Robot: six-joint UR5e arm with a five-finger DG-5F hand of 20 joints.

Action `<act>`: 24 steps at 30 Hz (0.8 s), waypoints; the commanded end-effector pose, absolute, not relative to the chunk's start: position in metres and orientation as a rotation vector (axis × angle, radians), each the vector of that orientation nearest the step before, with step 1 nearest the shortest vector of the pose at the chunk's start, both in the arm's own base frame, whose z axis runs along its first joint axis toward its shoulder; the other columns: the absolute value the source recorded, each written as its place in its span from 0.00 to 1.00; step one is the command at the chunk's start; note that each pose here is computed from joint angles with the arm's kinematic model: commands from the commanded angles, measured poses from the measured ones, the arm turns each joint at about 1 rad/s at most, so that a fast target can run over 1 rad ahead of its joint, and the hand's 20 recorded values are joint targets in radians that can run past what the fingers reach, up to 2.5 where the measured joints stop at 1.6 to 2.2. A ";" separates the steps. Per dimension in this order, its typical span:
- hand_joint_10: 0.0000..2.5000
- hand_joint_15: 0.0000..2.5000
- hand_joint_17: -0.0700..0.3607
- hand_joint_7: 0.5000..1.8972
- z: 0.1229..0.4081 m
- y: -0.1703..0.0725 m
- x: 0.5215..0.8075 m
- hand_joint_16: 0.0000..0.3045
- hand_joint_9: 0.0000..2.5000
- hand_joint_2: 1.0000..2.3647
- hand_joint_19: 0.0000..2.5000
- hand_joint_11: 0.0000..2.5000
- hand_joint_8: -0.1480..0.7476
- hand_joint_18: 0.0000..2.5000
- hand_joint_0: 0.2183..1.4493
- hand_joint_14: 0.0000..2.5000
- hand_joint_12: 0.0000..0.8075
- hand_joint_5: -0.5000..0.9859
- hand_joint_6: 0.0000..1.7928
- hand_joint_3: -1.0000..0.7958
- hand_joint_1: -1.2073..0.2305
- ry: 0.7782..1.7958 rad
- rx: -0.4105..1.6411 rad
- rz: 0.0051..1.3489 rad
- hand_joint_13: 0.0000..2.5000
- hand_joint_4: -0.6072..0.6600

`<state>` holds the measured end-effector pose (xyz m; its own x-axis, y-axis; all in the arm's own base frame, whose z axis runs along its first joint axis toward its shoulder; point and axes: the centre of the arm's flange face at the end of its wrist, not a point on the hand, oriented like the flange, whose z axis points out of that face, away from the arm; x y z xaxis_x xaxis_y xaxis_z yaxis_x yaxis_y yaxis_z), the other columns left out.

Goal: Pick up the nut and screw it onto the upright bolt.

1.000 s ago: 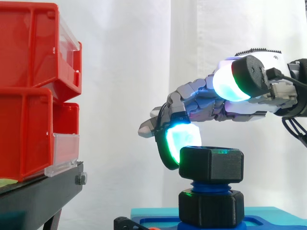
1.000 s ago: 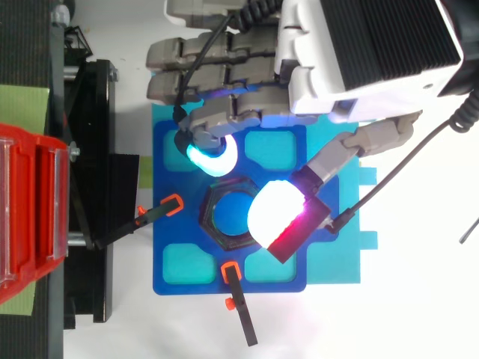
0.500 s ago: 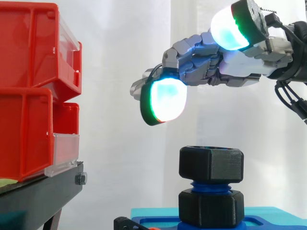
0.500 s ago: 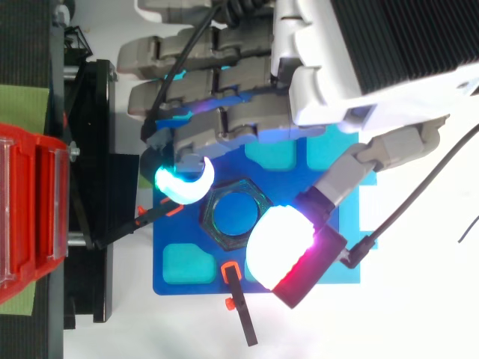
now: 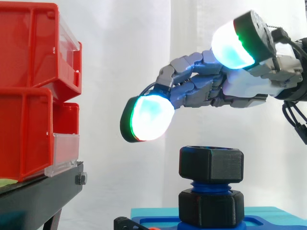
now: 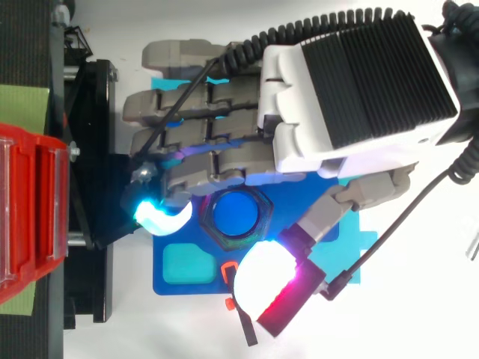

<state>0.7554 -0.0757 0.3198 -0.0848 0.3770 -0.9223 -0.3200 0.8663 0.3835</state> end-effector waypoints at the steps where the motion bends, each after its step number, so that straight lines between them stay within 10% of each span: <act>1: 0.00 0.00 0.38 0.10 0.319 -0.072 0.756 0.14 0.11 0.00 0.00 0.00 0.39 0.00 0.21 0.00 0.39 0.23 0.28 0.28 0.80 1.545 0.049 0.589 0.01 0.63; 24: 0.00 0.00 0.37 0.19 0.315 -0.086 0.751 0.13 0.13 0.00 0.00 0.00 0.42 0.00 0.22 0.00 0.39 0.25 0.28 0.28 0.78 1.581 0.049 0.559 0.02 0.66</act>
